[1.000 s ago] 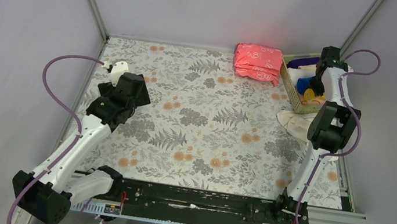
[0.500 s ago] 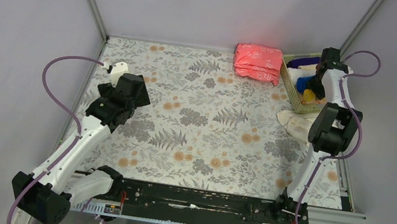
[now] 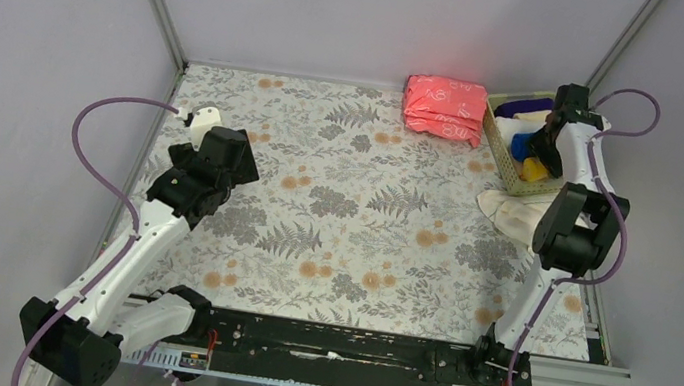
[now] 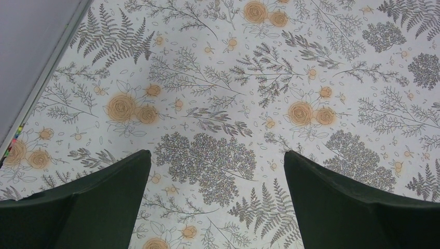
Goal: Roll the towels
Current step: Place the towel in the bin, then reset both arms
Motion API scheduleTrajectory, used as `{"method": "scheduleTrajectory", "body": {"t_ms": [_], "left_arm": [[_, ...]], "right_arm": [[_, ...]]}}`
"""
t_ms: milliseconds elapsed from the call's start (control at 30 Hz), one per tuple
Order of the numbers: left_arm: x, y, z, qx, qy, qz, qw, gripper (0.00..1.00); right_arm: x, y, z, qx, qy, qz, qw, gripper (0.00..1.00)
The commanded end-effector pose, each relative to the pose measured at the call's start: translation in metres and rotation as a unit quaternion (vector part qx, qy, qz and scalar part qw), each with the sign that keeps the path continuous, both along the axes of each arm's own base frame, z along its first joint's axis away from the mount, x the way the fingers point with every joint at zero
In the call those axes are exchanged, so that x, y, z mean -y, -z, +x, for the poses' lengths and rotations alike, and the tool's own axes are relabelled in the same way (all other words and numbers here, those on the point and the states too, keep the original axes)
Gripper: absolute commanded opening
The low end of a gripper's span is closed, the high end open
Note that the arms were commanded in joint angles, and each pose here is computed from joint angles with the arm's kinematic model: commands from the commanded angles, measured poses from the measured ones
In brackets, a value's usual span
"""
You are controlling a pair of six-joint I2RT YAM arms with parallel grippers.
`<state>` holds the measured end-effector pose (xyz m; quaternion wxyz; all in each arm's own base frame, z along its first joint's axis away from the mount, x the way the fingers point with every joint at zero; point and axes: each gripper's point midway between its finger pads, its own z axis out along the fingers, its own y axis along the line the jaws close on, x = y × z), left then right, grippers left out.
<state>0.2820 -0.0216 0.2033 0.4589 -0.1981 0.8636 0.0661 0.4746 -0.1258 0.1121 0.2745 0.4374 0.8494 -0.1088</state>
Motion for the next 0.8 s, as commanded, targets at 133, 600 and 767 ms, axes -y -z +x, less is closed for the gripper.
{"method": "scheduleTrajectory", "body": {"t_ms": [133, 600, 767], "left_arm": [[-0.001, -0.008, 0.005, 0.023, -0.001, -0.002, 1.0, 1.0], [0.005, -0.018, 0.003, 0.036, 0.015, -0.019, 0.999, 1.0], [0.013, -0.048, -0.006, 0.076, 0.034, -0.061, 0.995, 1.0]], "right_arm": [[0.007, -0.047, -0.004, 0.05, 0.01, -0.038, 0.998, 0.81], [-0.002, -0.097, -0.042, 0.081, -0.027, -0.052, 0.995, 0.99], [-0.029, -0.14, -0.094, 0.152, -0.089, -0.045, 0.983, 0.99]]}}
